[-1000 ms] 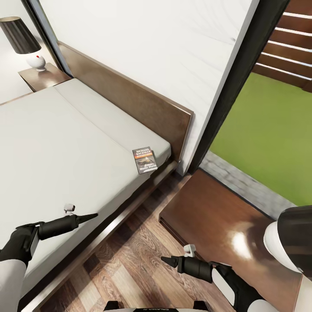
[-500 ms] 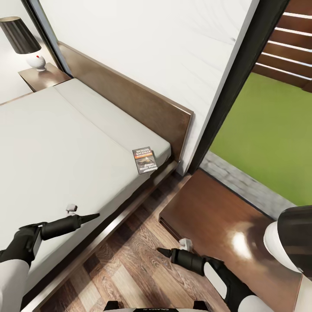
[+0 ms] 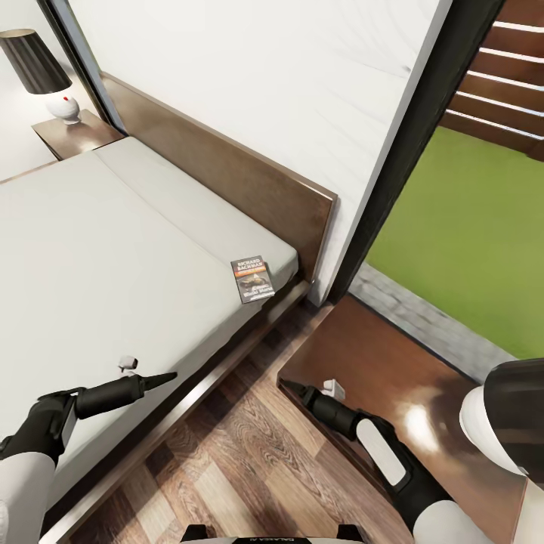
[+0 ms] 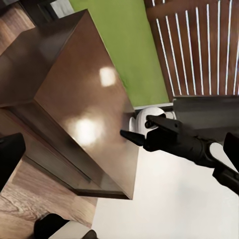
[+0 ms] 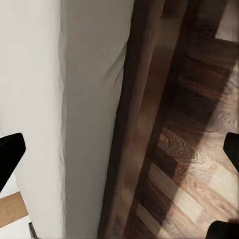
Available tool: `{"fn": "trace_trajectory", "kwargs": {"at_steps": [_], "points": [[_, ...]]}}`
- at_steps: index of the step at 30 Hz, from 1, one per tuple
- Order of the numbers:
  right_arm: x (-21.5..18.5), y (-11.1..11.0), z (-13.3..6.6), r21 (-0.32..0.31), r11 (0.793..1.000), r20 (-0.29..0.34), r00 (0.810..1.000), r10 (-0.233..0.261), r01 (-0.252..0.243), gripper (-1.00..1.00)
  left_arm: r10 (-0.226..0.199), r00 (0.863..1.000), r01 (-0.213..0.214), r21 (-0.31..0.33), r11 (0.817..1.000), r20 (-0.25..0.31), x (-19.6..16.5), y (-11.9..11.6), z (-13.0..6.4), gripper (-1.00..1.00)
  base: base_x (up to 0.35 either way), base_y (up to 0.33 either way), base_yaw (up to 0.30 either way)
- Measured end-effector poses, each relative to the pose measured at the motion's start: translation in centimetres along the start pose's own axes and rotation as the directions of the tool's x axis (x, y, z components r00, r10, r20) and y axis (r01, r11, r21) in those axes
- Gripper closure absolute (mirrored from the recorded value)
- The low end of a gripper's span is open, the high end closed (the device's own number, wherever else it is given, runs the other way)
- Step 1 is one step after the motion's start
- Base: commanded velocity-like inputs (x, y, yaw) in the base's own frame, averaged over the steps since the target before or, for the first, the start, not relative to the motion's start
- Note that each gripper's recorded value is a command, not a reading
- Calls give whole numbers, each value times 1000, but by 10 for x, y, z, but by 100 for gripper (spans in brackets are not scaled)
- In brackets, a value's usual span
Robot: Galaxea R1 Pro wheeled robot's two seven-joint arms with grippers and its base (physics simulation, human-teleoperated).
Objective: In the bedroom, move the book from the bed onto either nightstand, and place the two sandals side by side next to the bed.
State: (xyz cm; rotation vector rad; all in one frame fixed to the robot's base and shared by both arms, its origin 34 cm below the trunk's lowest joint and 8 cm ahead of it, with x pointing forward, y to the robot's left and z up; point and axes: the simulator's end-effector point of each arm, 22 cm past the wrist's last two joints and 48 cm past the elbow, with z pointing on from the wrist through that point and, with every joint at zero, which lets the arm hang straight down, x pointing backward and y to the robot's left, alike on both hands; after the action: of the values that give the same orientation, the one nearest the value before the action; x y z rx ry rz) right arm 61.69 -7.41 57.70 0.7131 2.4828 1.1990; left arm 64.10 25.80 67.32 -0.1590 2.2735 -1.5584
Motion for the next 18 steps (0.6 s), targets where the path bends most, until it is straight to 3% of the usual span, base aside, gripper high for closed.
{"fn": "trace_trajectory", "kwargs": {"at_steps": [3,5,7,9,11,18], "points": [[8,11,8,-13,1000,-2,1000,15,-15,-100,-1,1000,1,4,1000,0,1,-1,2,-100,0,0,0],[1,13,9,-20,1000,28,999,22,-21,-100,-4,1000,4,11,1000,0,2,-2,6,-100,0,0,0],[-23,10,3,-30,997,102,992,71,-68,-100,-8,1000,8,20,1000,0,4,-4,10,-100,0,0,0],[-48,5,-6,-55,988,178,973,149,-142,-100,-11,1000,11,29,1000,-1,6,-6,15,-100,0,0,0],[-62,5,-11,-76,981,216,957,193,-181,-100,-13,1000,13,33,999,0,7,-7,17,-100,0,0,0],[-73,8,-15,-103,973,244,943,226,-207,-100,-16,1000,16,39,999,-1,8,-9,21,-100,0,0,0]]}}
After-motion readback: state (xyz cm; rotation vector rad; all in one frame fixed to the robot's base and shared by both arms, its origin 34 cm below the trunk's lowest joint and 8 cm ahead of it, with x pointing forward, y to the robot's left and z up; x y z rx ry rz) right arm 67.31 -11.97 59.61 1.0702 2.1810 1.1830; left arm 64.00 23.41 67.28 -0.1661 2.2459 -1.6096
